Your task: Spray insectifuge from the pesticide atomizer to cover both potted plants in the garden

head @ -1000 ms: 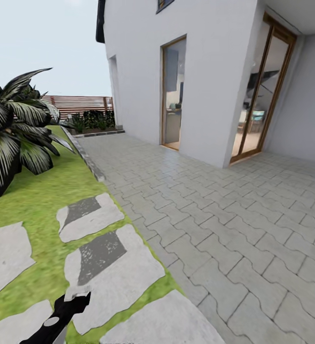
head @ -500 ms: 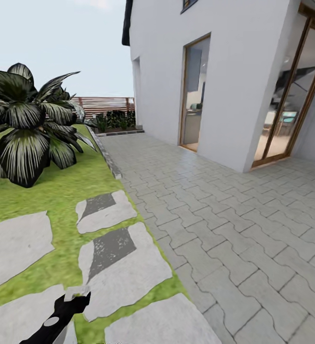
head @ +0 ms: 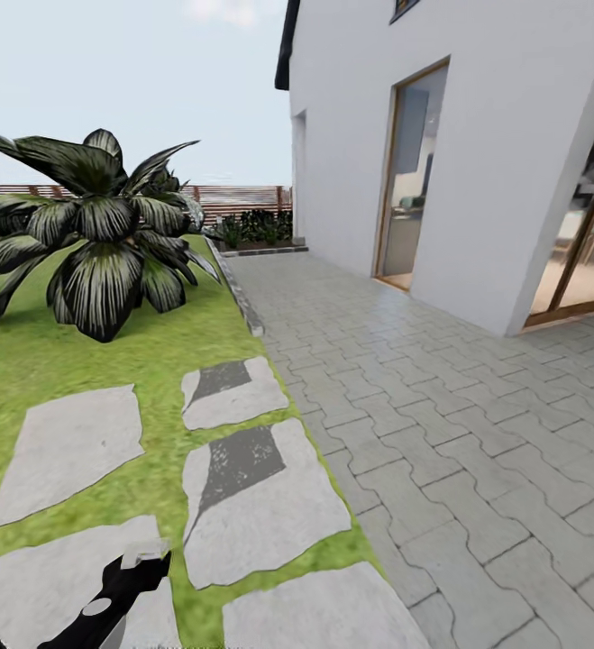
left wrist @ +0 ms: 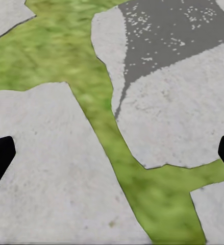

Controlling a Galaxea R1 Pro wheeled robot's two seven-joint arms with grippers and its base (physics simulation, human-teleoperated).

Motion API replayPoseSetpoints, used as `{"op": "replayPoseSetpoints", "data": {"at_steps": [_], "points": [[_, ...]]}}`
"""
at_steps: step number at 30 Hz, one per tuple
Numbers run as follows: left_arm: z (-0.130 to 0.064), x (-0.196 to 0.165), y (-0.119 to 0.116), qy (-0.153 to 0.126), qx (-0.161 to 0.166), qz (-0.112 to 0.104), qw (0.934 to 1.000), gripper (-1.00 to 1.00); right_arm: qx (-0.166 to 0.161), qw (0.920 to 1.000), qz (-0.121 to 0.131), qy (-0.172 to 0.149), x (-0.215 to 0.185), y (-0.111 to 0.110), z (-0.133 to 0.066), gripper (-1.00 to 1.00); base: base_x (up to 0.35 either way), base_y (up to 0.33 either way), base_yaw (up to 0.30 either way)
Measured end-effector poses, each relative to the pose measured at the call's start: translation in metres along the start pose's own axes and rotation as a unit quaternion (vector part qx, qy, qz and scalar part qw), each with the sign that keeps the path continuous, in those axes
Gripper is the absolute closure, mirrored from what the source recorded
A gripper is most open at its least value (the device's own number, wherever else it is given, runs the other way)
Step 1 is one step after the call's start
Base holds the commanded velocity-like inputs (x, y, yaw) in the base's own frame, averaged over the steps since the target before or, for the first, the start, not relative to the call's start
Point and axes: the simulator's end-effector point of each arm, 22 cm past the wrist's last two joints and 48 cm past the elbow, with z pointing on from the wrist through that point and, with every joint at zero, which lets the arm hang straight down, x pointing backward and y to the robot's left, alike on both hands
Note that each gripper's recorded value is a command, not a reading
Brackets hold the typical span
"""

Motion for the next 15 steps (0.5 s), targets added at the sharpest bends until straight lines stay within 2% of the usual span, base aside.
{"op": "replayPoseSetpoints", "data": {"at_steps": [15], "points": [[0.0, 0.0001, 0.0, 0.0, 0.0, 0.0, 1.0, -1.0, 0.0, 1.0, 0.0, 0.0, 0.0, 0.0, 0.0, -1.0, 0.0, 0.0, 0.277]]}}
